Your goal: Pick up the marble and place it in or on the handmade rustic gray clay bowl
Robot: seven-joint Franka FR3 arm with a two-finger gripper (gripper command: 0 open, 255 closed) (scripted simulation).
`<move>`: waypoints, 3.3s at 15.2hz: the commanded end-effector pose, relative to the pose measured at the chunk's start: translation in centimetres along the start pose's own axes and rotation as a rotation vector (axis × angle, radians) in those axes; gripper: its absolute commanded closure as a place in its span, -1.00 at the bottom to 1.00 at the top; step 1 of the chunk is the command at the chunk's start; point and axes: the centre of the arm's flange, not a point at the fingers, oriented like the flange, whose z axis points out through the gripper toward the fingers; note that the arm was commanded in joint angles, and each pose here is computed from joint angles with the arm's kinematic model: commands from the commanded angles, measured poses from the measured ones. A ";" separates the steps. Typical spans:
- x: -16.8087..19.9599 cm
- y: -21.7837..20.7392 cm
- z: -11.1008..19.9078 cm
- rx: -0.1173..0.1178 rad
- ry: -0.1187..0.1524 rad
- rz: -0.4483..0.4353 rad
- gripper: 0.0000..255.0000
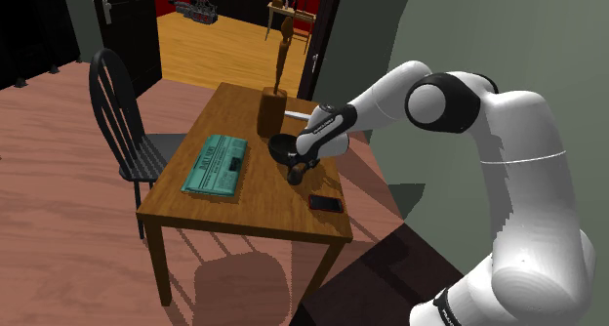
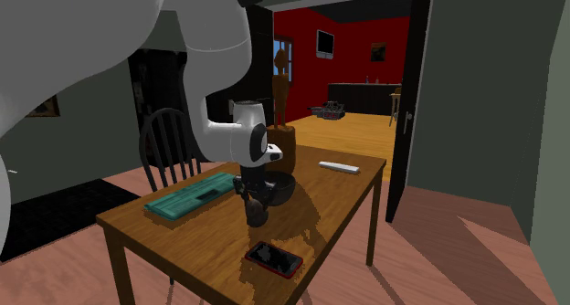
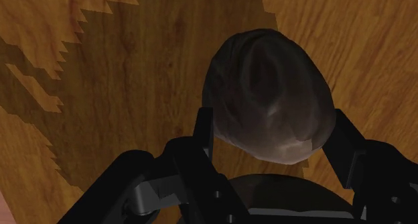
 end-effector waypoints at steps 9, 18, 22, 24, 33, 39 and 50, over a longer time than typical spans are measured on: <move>0.3 -0.1 -1.9 -0.001 -0.002 0.000 1.00; 1.1 -0.4 -6.6 -0.001 -0.002 0.000 1.00; 1.5 -0.5 -8.7 -0.001 -0.002 0.000 1.00; 1.7 -0.6 -9.7 -0.001 -0.002 0.000 1.00; 2.5 -0.9 -14.4 -0.001 -0.002 0.000 1.00; 4.2 -1.2 -16.6 -0.001 -0.002 0.000 1.00; 18.0 -2.9 -15.8 -0.001 -0.002 0.000 1.00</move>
